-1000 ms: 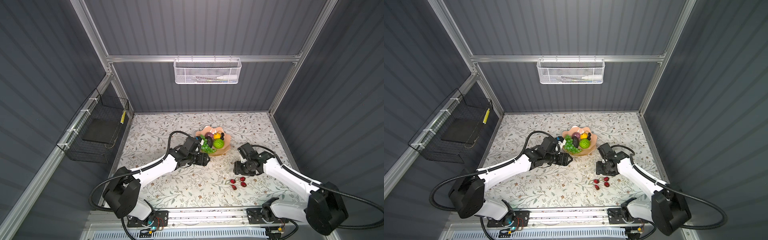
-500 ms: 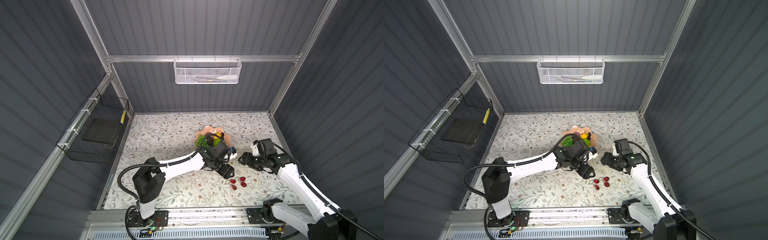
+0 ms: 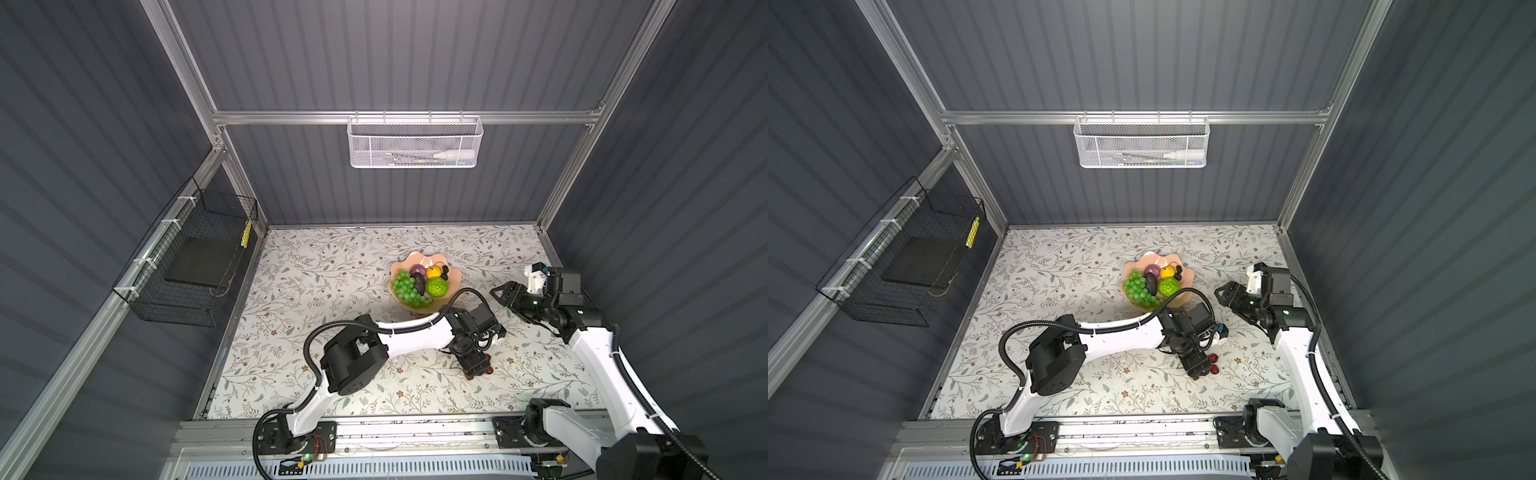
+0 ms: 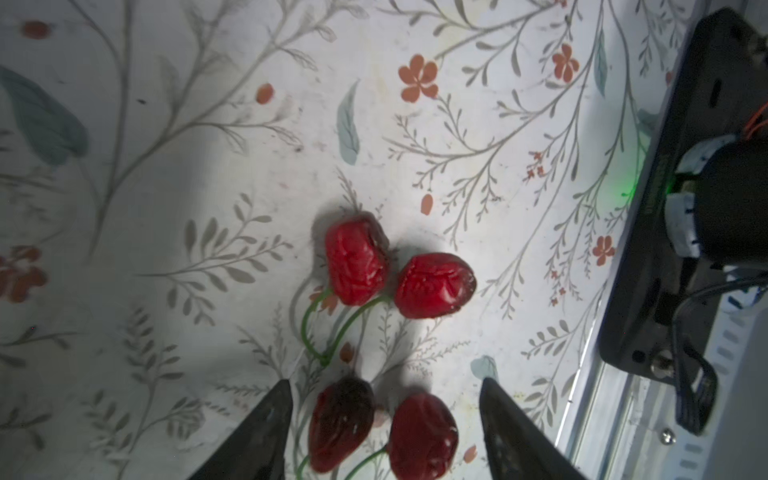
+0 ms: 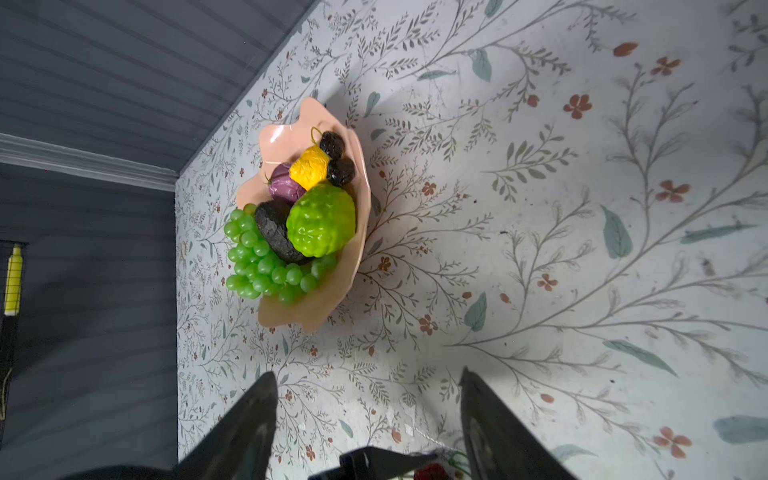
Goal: Place and organize the fake fruits in the fruit bowl
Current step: 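Move the left gripper down onto the red cherries while the right gripper withdraws, then close the left gripper on the cherry stems and lift them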
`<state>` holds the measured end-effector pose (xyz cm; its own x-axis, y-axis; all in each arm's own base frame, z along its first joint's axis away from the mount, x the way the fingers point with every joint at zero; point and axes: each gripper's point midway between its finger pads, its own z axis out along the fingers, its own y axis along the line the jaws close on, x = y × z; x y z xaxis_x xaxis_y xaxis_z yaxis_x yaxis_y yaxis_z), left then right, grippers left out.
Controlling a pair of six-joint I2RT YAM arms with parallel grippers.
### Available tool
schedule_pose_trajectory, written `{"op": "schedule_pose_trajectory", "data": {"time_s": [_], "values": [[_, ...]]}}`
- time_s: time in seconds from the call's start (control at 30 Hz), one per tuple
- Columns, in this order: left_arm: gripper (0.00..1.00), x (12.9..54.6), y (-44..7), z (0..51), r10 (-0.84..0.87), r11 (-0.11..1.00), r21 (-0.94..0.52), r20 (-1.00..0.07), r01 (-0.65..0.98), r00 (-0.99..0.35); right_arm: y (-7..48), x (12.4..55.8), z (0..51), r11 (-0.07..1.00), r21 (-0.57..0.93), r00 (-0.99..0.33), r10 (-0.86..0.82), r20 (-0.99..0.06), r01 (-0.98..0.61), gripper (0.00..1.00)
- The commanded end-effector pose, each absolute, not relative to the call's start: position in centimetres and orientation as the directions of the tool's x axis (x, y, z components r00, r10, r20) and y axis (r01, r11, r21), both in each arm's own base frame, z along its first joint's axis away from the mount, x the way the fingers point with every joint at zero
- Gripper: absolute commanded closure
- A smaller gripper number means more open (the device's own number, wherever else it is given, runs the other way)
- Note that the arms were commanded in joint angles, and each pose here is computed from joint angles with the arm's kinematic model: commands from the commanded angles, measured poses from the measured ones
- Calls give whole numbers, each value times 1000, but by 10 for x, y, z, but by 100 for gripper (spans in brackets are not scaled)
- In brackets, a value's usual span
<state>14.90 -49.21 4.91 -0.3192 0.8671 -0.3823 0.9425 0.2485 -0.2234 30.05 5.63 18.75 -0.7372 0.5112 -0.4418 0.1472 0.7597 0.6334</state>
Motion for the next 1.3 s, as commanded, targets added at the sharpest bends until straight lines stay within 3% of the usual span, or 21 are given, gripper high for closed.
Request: {"op": "schedule_pose_trajectory", "data": {"time_s": [0.0, 0.5, 0.63, 0.8, 0.97, 1.13, 1.27], "values": [[28, 154, -499, 54, 878, 193, -202, -401, 960, -261, 54, 307, 204, 740, 665, -708, 523, -474, 102, 30], [31, 178, -502, 18, 904, 186, -58, -380, 981, -194, 56, 310, 201, 735, 674, -722, 506, -472, 75, 30], [37, 180, -507, 14, 904, 178, -56, -384, 982, -186, 55, 311, 201, 733, 677, -722, 506, -472, 71, 30], [54, 177, -509, 7, 910, 166, -76, -373, 983, -182, 55, 312, 201, 730, 680, -722, 506, -472, 67, 30], [78, 174, -505, 1, 918, 157, -84, -355, 984, -177, 55, 313, 197, 723, 687, -726, 510, -461, 72, 30], [86, 174, -503, 6, 915, 157, -78, -364, 985, -174, 57, 313, 196, 716, 695, -727, 513, -456, 69, 30], [99, 174, -506, 20, 898, 165, -81, -400, 983, -184, 58, 312, 194, 709, 701, -730, 517, -447, 73, 30]]}}
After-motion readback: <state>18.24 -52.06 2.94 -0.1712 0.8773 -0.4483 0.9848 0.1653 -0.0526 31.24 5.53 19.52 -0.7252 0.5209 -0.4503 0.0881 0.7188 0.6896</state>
